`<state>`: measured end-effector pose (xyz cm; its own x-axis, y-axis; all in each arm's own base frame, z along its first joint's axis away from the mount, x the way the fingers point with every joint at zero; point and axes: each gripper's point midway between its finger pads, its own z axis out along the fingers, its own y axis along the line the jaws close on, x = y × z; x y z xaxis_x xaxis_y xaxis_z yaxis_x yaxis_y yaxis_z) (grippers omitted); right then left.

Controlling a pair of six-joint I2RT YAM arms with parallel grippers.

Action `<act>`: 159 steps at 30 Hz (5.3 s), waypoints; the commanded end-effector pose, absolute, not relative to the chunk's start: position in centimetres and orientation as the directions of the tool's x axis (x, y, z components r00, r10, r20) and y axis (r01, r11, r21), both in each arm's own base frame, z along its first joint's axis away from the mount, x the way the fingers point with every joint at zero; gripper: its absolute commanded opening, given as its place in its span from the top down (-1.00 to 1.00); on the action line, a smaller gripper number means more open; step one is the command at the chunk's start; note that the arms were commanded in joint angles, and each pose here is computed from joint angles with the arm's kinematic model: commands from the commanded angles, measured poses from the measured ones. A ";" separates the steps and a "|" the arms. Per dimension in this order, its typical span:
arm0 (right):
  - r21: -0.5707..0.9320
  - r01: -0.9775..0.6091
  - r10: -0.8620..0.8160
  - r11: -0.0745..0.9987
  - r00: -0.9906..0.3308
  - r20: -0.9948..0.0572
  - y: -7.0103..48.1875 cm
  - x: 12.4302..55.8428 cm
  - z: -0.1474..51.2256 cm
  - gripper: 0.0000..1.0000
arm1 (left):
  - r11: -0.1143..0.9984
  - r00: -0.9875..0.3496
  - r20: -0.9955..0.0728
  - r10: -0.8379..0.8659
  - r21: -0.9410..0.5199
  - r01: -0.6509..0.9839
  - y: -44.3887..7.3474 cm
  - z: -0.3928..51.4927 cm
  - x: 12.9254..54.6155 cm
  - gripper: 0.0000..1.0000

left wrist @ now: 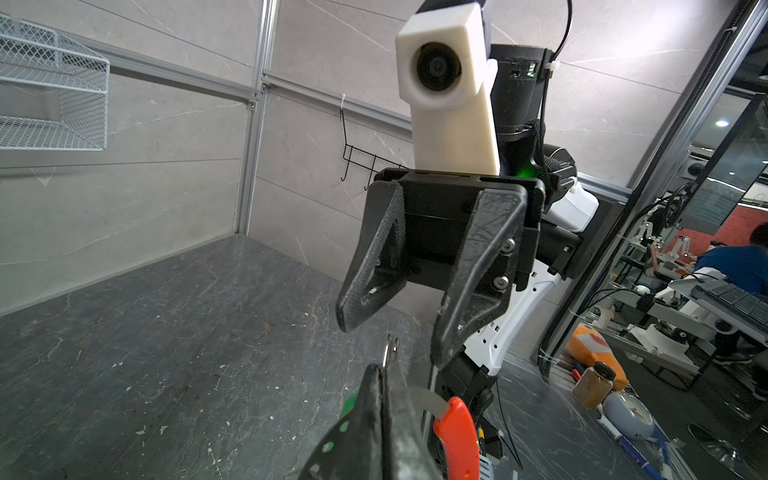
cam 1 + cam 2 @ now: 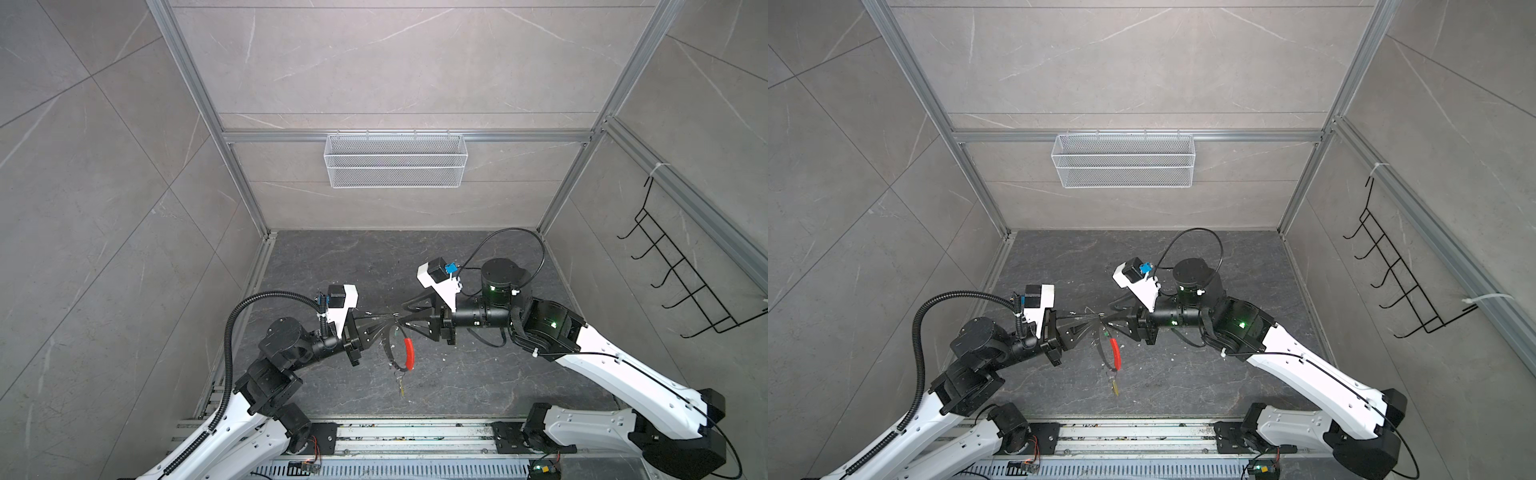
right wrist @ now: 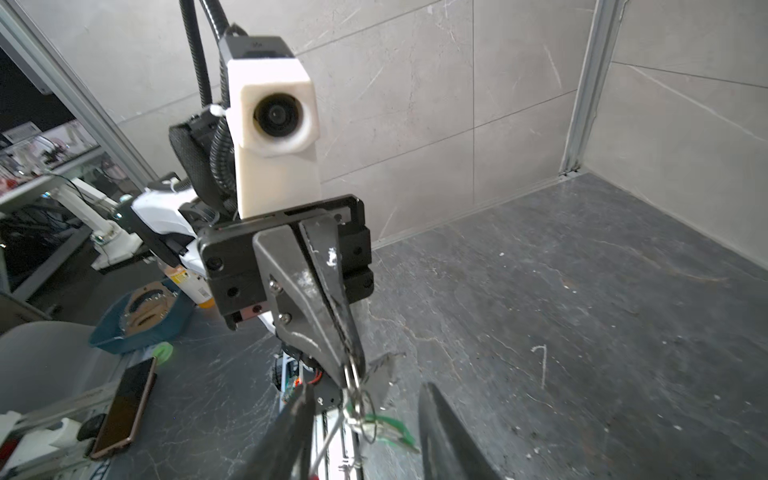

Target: Remove the keys from the keyring

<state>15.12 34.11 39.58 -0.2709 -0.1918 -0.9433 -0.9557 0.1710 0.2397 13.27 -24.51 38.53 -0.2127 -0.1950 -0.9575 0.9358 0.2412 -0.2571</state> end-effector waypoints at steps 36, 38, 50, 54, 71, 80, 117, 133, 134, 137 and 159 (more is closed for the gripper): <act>0.344 -0.930 -0.481 0.128 -0.362 -0.799 32.0 13.6 34.3 1.00 | 0.178 -0.432 -0.896 0.101 -0.411 0.894 -25.7 36.7 11.2 0.29; 0.346 -0.931 -0.486 0.117 -0.357 -0.797 32.0 13.4 34.5 1.00 | 0.166 -0.443 -0.888 0.123 -0.421 0.892 -25.9 36.6 11.1 0.29; 0.360 -0.928 -0.516 0.100 -0.358 -0.778 32.3 13.2 34.6 1.00 | 0.137 -0.453 -0.876 0.168 -0.434 0.890 -26.6 36.4 11.0 0.48; 0.364 -0.926 -0.531 0.103 -0.361 -0.766 32.4 13.3 34.3 1.00 | 0.125 -0.460 -0.870 0.180 -0.443 0.888 -26.9 36.3 10.9 0.51; 0.362 -0.924 -0.557 0.121 -0.365 -0.746 32.5 13.6 33.6 1.00 | 0.142 -0.450 -0.875 0.177 -0.430 0.892 -26.9 36.6 11.3 0.69; 0.361 -0.923 -0.557 0.131 -0.370 -0.743 32.8 13.9 33.4 1.00 | 0.151 -0.454 -0.873 0.180 -0.432 0.889 -27.0 36.4 11.6 1.00; 0.245 -0.969 -0.215 0.043 -0.248 -0.945 34.3 13.5 37.8 0.23 | 0.163 -0.167 -0.966 -0.195 -0.200 0.966 -24.2 41.4 11.2 1.00; 0.200 -0.976 -0.262 0.086 -0.215 -0.941 35.4 13.2 36.9 0.40 | 0.171 -0.165 -0.961 -0.224 -0.205 0.964 -24.0 41.8 11.4 1.00; 0.197 -0.976 -0.265 0.093 -0.215 -0.940 35.3 13.3 36.9 0.50 | 0.173 -0.163 -0.960 -0.226 -0.204 0.964 -24.0 41.9 11.4 1.00; 0.186 -0.976 -0.274 0.110 -0.210 -0.939 35.3 13.5 36.7 0.86 | 0.191 -0.162 -0.958 -0.237 -0.209 0.959 -23.8 41.9 11.7 1.00; 0.167 -0.983 -0.363 0.079 -0.185 -0.913 38.0 11.6 33.8 1.00 | 0.237 -0.146 -0.931 -0.334 -0.233 0.943 -23.4 41.9 13.1 1.00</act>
<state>13.50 37.41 34.93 -0.2011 -0.3129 -0.9283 -0.9760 0.1450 0.1625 12.89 -24.03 39.31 -0.2189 -0.2553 -0.9418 0.9351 0.2207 -0.2772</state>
